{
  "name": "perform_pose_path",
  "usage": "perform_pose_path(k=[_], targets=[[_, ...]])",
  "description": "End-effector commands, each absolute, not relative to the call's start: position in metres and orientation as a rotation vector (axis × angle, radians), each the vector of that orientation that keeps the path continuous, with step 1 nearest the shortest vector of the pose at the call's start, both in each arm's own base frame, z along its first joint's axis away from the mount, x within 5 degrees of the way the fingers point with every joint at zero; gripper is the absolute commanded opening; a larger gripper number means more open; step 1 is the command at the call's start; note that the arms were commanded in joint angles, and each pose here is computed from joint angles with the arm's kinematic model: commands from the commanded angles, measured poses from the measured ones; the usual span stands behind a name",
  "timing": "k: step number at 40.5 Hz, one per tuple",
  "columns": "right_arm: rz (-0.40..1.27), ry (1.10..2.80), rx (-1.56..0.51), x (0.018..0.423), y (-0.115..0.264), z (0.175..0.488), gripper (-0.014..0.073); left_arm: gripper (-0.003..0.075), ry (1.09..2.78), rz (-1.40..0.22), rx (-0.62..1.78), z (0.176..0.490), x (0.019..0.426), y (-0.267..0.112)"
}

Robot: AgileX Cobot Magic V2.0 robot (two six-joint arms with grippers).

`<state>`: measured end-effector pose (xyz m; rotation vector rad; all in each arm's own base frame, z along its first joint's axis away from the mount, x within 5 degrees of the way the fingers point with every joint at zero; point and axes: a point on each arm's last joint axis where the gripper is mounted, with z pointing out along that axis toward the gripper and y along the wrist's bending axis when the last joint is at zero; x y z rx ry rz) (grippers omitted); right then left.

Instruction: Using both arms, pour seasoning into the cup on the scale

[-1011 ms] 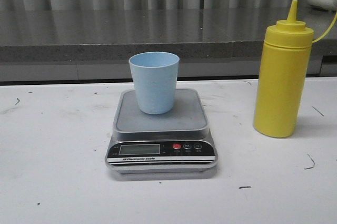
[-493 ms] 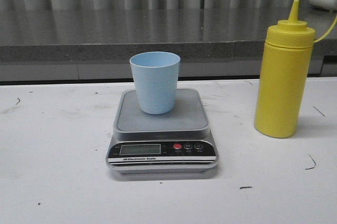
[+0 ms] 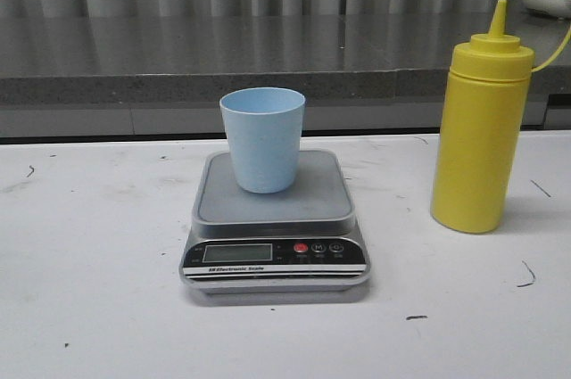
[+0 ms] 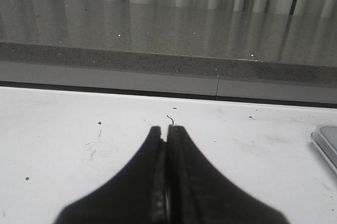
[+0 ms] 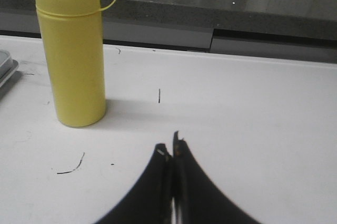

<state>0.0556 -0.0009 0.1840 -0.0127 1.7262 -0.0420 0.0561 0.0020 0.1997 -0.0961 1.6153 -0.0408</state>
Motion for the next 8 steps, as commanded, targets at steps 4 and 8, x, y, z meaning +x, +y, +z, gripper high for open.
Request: perform_pose_path(k=[4,8], targets=[[-0.060,1.636,-0.016,0.0550,-0.0014,0.1932,-0.0120,-0.0020,1.545,-0.053,-0.105,0.1995,0.0560,0.0019],[-0.060,1.636,-0.016,0.0550,-0.0014,0.1932,-0.0120,-0.0020,1.545,-0.053,-0.105,0.1995,0.0560,0.0019]])
